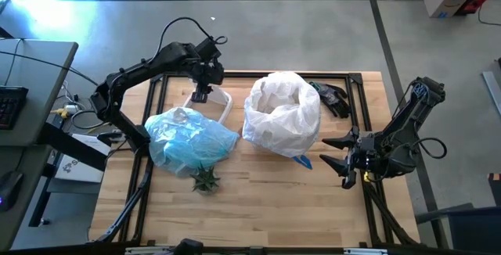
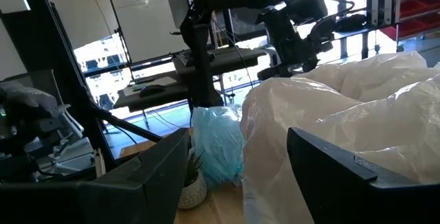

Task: Place trash/remove bag and relplace
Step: Close the trash bin using the trash bin lid

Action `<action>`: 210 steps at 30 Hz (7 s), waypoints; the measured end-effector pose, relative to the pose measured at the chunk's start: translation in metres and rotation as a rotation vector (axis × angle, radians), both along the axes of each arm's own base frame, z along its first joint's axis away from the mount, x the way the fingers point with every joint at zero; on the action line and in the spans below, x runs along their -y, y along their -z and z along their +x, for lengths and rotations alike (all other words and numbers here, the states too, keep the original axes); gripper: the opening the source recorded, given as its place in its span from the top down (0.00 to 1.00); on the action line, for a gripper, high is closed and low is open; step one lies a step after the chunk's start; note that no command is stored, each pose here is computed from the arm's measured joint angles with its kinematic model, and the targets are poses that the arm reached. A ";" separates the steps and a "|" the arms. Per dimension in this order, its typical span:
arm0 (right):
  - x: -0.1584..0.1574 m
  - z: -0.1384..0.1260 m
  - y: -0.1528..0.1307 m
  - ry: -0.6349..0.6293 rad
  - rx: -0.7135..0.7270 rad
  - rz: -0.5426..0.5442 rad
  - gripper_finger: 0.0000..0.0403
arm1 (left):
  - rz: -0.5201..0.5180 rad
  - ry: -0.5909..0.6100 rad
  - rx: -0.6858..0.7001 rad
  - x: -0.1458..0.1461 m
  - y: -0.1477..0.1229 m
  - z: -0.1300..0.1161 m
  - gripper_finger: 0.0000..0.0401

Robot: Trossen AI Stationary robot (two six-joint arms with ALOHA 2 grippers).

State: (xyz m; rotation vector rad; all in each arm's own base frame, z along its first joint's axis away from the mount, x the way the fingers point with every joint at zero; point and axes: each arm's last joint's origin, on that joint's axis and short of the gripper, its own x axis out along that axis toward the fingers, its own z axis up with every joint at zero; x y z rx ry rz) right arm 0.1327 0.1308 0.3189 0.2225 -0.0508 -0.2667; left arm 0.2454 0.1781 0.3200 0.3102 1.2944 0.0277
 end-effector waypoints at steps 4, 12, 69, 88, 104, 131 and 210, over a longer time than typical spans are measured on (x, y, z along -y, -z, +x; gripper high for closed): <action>0.000 0.000 0.000 0.000 0.000 0.000 0.42 | 0.015 0.002 -0.013 0.002 0.000 0.002 0.64; 0.000 0.000 0.000 0.000 -0.001 -0.001 0.42 | 0.052 -0.001 -0.052 -0.003 0.006 0.005 0.64; 0.000 0.000 0.000 0.000 -0.001 -0.002 0.42 | 0.322 0.005 0.104 0.045 -0.108 -0.001 0.98; 0.000 0.000 0.000 -0.001 0.023 0.081 0.42 | 0.457 0.191 0.472 0.109 -0.208 -0.035 0.98; 0.014 0.010 0.000 0.158 0.045 0.133 0.42 | 0.527 0.258 0.462 0.130 -0.211 -0.035 0.98; 0.063 0.048 -0.012 0.106 0.159 0.148 0.42 | 0.639 0.541 0.569 0.137 -0.227 -0.026 0.98; 0.078 -0.026 0.100 0.619 0.005 0.359 0.68 | 0.722 0.781 0.593 0.142 -0.223 0.006 0.98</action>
